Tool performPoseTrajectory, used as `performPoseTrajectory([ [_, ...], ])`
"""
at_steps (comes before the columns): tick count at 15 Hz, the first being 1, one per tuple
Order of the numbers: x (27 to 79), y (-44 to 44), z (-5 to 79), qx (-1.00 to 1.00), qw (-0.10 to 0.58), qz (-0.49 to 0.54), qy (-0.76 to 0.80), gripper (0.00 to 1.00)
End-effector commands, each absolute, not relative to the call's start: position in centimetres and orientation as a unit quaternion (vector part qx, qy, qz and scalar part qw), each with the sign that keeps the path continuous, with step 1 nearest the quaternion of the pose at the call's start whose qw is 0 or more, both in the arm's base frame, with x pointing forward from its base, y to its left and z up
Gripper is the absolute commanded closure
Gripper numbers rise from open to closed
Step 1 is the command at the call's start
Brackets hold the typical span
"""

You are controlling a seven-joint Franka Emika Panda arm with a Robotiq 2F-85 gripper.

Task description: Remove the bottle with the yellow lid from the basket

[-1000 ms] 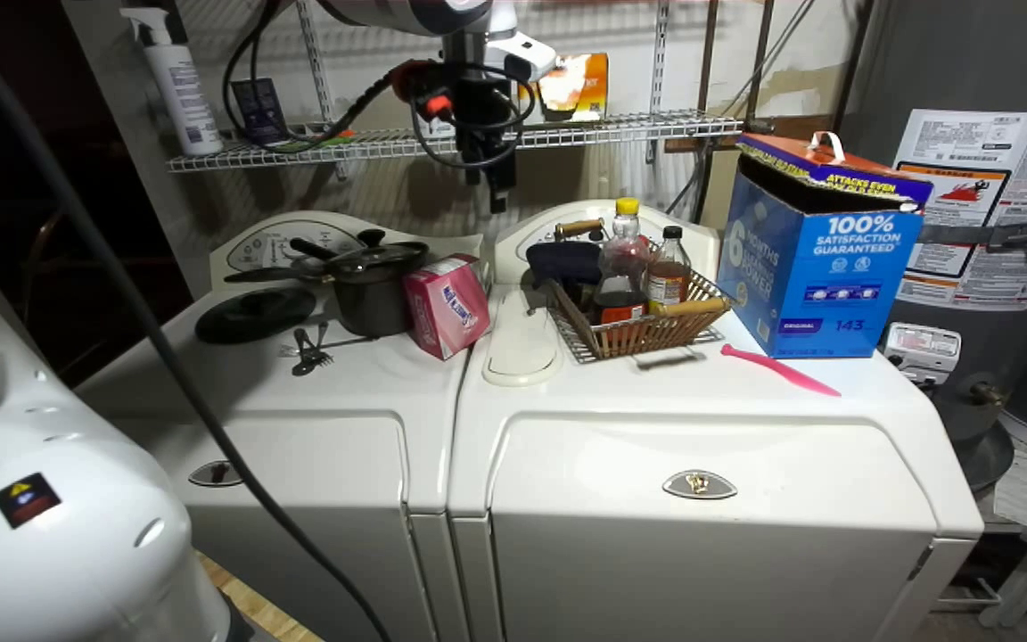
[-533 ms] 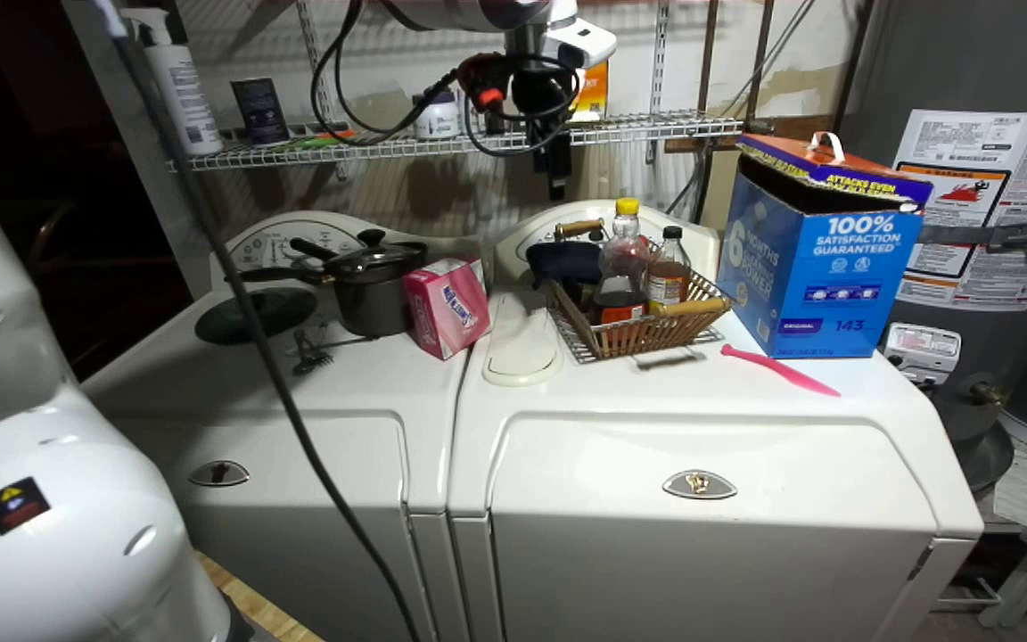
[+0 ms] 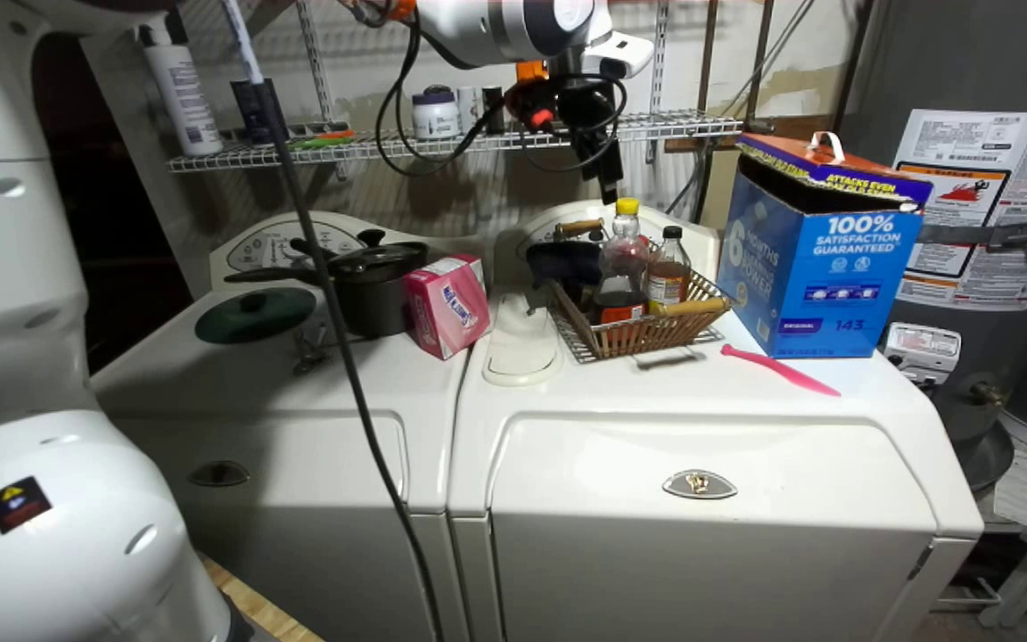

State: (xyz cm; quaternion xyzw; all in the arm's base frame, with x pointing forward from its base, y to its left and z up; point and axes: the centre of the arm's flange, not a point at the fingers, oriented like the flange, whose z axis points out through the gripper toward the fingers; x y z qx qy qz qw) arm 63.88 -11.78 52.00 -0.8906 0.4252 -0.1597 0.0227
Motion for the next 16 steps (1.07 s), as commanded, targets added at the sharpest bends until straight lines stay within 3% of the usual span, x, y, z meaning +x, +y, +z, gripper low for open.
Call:
performPoseTrajectory([
  [1,66.9,-12.7,52.1,-0.884,-0.002,-0.184,0.429,0.0],
  [3,67.5,-13.0,51.9,-0.882,-0.01,-0.186,0.433,0.02],
  [8,68.5,-13.3,51.6,-0.882,-0.024,-0.185,0.432,0.41],
  [9,68.6,-13.4,51.5,-0.882,-0.027,-0.184,0.433,0.42],
  [11,68.6,-13.6,51.4,-0.88,-0.037,-0.174,0.441,0.38],
  [16,67.7,-13.8,51.7,-0.869,-0.069,-0.149,0.466,0.12],
])
